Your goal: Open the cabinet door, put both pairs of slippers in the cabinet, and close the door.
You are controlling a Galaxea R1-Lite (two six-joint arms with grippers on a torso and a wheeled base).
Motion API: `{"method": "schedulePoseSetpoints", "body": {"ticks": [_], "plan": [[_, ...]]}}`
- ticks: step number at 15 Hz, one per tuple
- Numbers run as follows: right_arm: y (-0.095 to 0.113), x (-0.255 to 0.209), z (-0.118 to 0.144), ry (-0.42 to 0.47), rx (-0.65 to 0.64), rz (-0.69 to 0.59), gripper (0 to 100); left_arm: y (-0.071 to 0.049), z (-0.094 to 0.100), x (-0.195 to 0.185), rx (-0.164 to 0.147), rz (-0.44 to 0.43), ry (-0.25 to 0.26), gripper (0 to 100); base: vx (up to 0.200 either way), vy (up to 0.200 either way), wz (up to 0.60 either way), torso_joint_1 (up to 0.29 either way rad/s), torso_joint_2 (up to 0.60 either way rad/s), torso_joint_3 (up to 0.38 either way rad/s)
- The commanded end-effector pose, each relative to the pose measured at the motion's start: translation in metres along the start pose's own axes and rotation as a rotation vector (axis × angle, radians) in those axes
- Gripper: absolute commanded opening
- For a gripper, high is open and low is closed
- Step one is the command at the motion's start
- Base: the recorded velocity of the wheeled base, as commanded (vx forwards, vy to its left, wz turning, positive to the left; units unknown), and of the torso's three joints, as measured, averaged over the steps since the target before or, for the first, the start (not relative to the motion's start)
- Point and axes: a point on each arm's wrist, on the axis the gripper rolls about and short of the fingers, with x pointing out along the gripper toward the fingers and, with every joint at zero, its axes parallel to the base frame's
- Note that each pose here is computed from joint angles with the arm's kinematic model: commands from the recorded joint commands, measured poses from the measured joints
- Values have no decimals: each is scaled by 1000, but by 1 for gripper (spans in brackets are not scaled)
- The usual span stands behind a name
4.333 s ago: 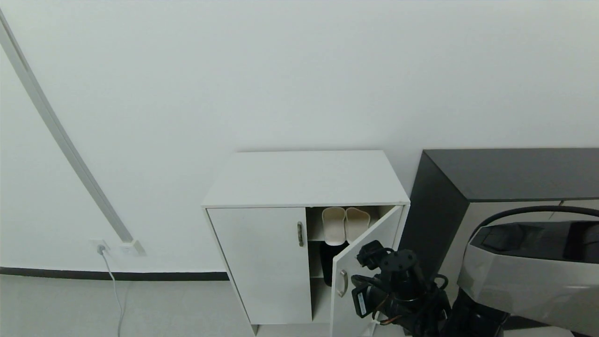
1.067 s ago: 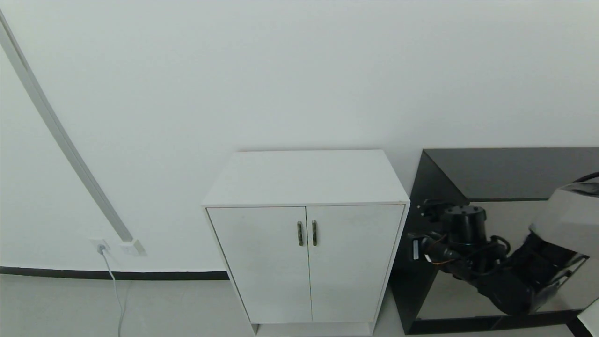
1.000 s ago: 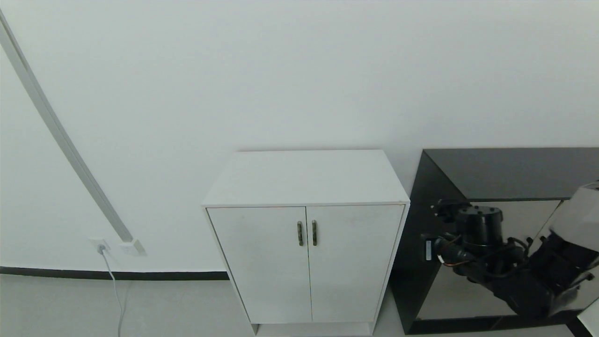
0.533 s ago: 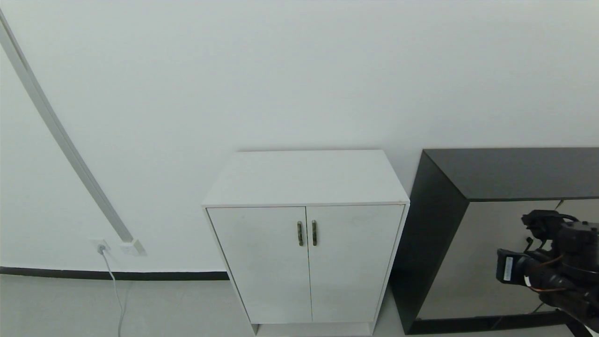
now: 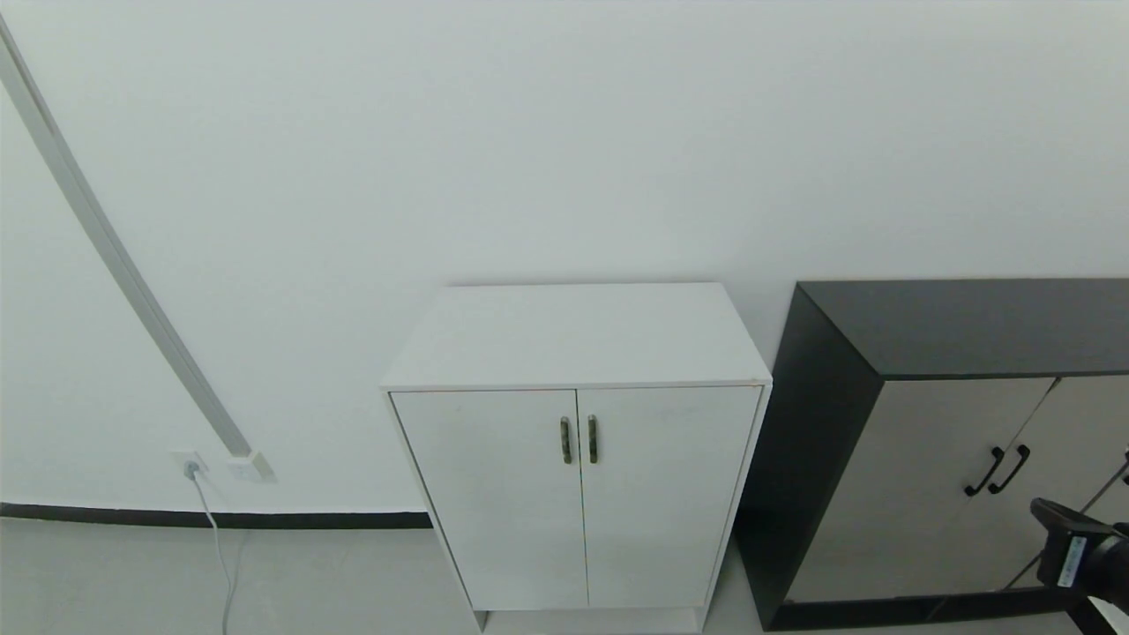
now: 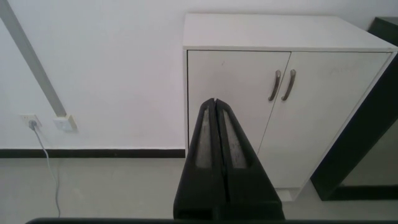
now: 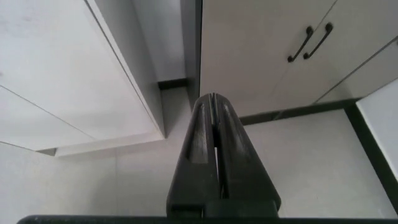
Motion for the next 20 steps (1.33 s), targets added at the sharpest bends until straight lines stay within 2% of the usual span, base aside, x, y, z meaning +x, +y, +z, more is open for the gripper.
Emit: {"method": "schedulePoseSetpoints", "body": {"ticks": [1,5,9,13,20], "plan": [[-5,-20,1,-55,13,8,0,0,0,0,0,0,1,0,0,0,0,0,0,0],[-12,-56,-3,-91,-18,78,0,0,0,0,-1,0,1,0,0,0,0,0,0,0],[-20,-90,-25,-48,-88,162,0,0,0,0,-1,0,1,0,0,0,0,0,0,0],[-25,-109,-51,44,-119,233,0,0,0,0,-1,0,1,0,0,0,0,0,0,0],[-27,-118,-66,81,-143,297,0,0,0,0,-1,0,1,0,0,0,0,0,0,0]]}}
